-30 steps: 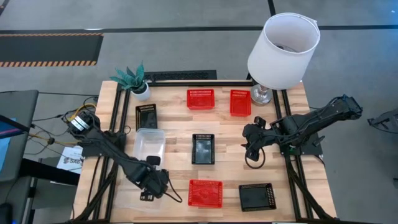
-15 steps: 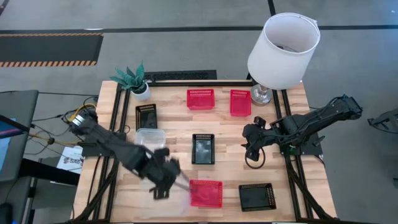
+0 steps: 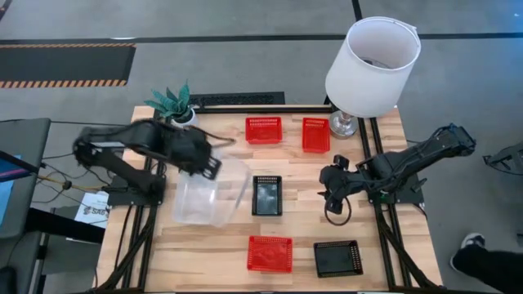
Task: Stack baskets by color
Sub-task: Stack the bottom transparent bin on the top transparent bin
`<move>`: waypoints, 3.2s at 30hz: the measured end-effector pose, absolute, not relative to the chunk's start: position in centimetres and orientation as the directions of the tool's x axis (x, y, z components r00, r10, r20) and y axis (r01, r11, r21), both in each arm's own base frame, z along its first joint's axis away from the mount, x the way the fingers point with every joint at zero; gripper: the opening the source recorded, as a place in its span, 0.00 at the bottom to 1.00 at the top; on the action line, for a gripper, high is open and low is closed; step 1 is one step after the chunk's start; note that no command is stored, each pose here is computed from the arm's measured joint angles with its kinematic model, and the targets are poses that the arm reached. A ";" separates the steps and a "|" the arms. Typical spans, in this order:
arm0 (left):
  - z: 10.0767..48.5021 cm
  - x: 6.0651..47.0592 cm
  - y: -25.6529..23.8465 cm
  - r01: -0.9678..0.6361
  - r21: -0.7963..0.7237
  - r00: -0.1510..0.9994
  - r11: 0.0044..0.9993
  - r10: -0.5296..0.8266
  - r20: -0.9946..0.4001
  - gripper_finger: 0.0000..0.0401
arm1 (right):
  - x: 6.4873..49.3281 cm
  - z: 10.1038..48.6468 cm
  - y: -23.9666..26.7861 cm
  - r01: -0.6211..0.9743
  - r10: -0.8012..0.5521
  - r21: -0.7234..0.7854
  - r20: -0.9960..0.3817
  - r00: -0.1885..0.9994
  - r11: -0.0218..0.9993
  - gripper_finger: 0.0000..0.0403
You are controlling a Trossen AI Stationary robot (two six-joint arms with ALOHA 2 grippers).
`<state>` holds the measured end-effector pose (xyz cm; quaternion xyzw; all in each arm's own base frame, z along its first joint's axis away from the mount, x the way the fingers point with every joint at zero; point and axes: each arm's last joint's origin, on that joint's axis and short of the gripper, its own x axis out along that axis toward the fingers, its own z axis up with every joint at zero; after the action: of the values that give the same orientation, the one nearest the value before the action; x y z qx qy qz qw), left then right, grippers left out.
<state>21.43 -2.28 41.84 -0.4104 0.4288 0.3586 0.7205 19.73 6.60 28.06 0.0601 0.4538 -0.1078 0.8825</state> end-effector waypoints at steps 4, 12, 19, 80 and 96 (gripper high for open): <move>41.3 18.3 -1.2 -0.912 -0.339 0.377 0.232 0.144 -0.915 0.00 | 19.5 28.1 7.3 0.196 -0.120 -0.008 -0.814 0.569 0.981 0.66; 37.7 14.9 -1.1 -0.954 -0.288 0.295 0.089 0.088 -0.951 0.00 | 19.4 28.1 7.7 0.126 -0.107 -0.041 -0.809 0.579 0.991 0.66; 34.5 13.4 -1.1 -0.978 -0.202 0.203 0.049 0.024 -0.979 0.00 | 19.4 28.1 7.7 0.121 -0.108 -0.045 -0.809 0.578 0.992 0.66; 24.6 16.7 3.2 -0.906 0.100 -0.213 0.411 -0.239 -0.947 0.17 | 19.9 28.3 7.1 0.134 -0.113 -0.040 -0.791 0.601 0.990 0.66; 26.8 13.5 4.4 -0.953 0.063 -0.111 0.297 -0.146 -0.983 0.53 | 18.9 29.2 6.3 0.039 -0.040 -0.020 -0.790 0.612 0.999 0.66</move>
<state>13.52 4.43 26.81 -0.4372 0.6286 0.4004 0.5035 18.89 6.31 29.25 -0.0005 0.4397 -0.0218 0.8979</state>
